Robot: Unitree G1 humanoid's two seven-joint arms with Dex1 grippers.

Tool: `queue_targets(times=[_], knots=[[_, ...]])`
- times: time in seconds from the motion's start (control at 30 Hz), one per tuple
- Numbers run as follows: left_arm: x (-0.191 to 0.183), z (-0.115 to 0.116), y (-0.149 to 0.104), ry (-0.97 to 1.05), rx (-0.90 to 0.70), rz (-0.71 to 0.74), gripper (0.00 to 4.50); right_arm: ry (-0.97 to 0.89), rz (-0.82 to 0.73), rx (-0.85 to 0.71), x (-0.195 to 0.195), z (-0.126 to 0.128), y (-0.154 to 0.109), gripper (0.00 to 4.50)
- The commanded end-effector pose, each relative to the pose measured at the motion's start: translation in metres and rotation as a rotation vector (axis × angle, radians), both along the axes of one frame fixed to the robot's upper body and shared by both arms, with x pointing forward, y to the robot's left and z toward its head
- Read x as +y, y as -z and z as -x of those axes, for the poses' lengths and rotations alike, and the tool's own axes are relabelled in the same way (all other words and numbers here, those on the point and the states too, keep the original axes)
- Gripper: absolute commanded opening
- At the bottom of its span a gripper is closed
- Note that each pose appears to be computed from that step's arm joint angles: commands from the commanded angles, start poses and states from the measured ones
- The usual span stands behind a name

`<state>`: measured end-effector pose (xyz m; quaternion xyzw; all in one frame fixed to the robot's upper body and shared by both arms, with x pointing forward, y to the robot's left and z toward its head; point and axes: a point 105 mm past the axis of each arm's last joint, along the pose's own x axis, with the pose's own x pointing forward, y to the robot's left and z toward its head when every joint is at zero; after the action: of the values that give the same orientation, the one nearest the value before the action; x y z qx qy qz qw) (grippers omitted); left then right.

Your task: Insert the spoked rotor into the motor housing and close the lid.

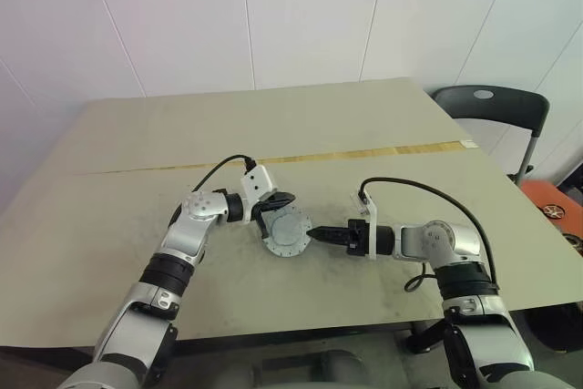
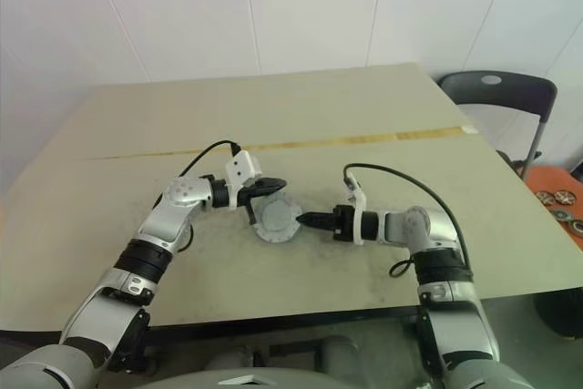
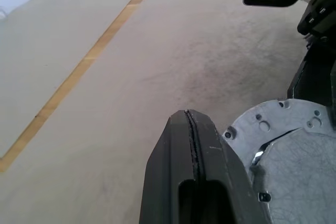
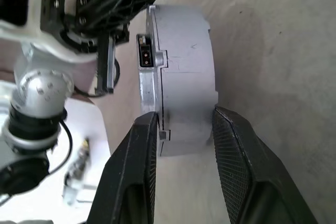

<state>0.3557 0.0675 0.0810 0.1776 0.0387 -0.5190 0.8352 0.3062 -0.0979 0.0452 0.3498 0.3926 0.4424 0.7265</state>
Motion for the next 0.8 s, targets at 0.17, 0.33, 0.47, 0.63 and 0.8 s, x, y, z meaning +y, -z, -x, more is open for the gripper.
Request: queue_targets(times=[0.17, 0.33, 0.47, 0.63, 0.8], knots=[[0.015, -0.027, -0.026, -0.137, -0.165, 0.026, 0.00, 0.118, -0.065, 0.023, -0.001, -0.019, -0.010, 1.22], [0.031, -0.040, -0.041, -0.238, -0.250, 0.050, 0.00, 0.148, -0.080, 0.040, -0.002, -0.022, -0.010, 1.22], [0.045, -0.045, -0.048, -0.295, -0.265, 0.086, 0.00, 0.220, -0.145, 0.055, -0.007, -0.033, -0.017, 1.22], [0.051, -0.038, -0.039, -0.288, -0.235, 0.092, 0.00, 0.363, -0.230, 0.095, -0.015, -0.052, -0.022, 1.22], [0.053, -0.033, -0.036, -0.286, -0.207, 0.114, 0.00, 0.522, -0.274, 0.143, -0.027, -0.071, -0.021, 1.22]])
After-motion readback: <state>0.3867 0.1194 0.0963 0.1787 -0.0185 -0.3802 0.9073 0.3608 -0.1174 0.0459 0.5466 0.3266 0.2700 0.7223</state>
